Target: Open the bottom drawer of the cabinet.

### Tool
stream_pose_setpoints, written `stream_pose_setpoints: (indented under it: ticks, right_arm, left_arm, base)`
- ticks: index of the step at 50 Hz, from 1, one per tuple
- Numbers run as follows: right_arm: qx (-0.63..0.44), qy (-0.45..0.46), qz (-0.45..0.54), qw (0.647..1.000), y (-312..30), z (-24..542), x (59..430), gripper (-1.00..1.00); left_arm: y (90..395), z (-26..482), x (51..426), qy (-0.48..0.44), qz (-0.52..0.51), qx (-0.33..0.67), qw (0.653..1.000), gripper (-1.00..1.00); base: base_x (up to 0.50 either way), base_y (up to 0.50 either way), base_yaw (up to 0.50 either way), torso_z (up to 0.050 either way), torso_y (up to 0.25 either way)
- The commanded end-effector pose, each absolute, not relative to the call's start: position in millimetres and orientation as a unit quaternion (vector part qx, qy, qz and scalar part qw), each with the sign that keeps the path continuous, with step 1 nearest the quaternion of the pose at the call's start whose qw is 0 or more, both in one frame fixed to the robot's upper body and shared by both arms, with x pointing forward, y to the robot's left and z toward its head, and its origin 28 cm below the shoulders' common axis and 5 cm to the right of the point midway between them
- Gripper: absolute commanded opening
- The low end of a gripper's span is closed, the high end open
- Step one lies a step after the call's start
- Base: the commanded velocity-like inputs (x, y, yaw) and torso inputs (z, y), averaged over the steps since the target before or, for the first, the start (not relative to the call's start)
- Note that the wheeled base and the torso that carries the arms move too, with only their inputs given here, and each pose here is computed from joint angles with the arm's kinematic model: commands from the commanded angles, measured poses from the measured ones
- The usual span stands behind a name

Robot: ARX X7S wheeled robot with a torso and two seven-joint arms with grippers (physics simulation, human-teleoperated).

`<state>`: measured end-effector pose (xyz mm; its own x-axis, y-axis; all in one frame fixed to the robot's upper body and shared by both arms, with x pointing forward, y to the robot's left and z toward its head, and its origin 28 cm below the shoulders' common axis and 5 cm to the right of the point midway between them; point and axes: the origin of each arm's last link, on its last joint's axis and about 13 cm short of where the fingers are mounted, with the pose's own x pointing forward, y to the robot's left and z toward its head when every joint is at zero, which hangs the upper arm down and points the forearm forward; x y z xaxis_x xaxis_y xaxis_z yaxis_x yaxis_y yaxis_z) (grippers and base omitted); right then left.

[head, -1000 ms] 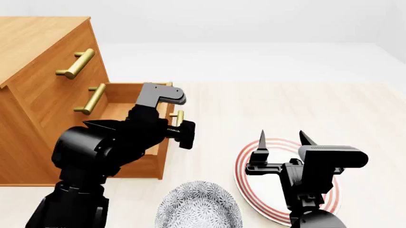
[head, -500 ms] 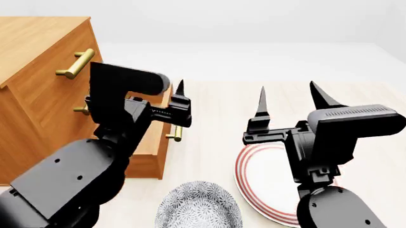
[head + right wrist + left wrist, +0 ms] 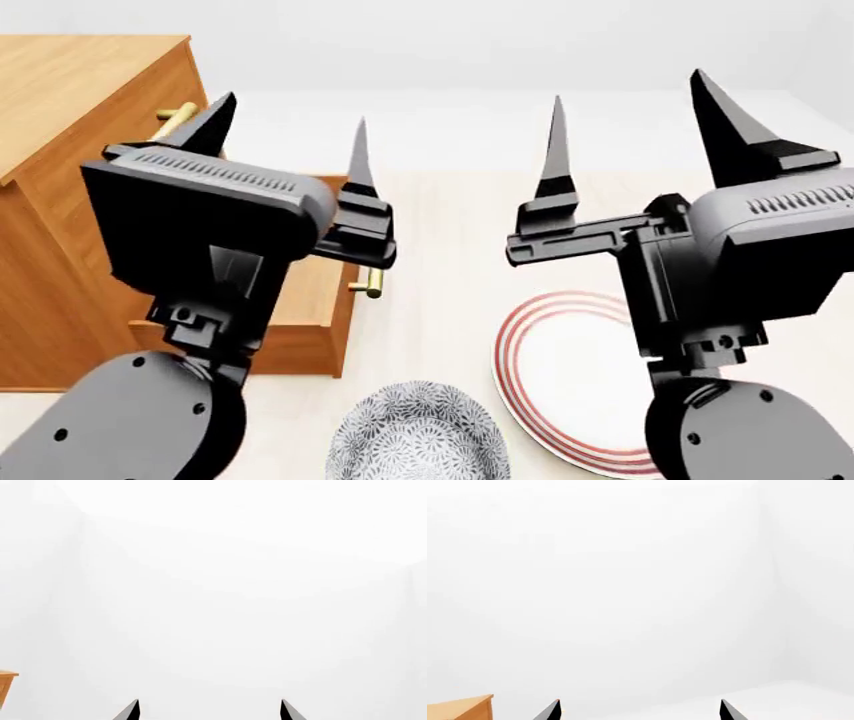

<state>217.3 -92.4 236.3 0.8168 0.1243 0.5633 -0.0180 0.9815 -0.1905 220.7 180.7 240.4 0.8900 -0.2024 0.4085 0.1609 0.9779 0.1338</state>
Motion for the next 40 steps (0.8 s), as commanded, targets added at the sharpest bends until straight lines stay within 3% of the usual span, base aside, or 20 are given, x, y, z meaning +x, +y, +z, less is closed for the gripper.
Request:
stream_pose_setpoints:
  ticks: [1, 18, 24, 28, 40]
  right_arm:
    - [-0.097, -0.339, 0.043, 0.935, -91, 252, 209, 1.0]
    - [-0.115, -0.397, 0.045, 0.909, -89, 287, 190, 1.0]
    - [-0.124, -0.419, 0.045, 0.898, -91, 293, 196, 1.0]
    - [-0.135, -0.443, 0.054, 0.885, -89, 302, 202, 1.0]
    - [-0.149, -0.469, 0.055, 0.869, -88, 305, 215, 1.0]
  left_arm:
    - [180, 253, 213, -0.253, -0.088, 0.05, 0.962, 1.0]
    - [180, 287, 198, -0.317, -0.073, 0.045, 0.944, 1.0]
    - [179, 294, 208, -0.345, -0.068, 0.034, 0.935, 1.0]
    - [176, 300, 220, -0.427, -0.008, 0.087, 0.9, 1.0]
    - [175, 301, 228, -0.416, -0.02, 0.053, 0.908, 1.0]
  base:
    - [0.0, 0.0, 0.0, 0.0, 0.0]
    - [0.0, 0.0, 0.0, 0.0, 0.0]
    - [0.0, 0.0, 0.0, 0.0, 0.0]
    - [0.0, 0.0, 0.0, 0.0, 0.0]
    - [0.0, 0.0, 0.0, 0.0, 0.0]
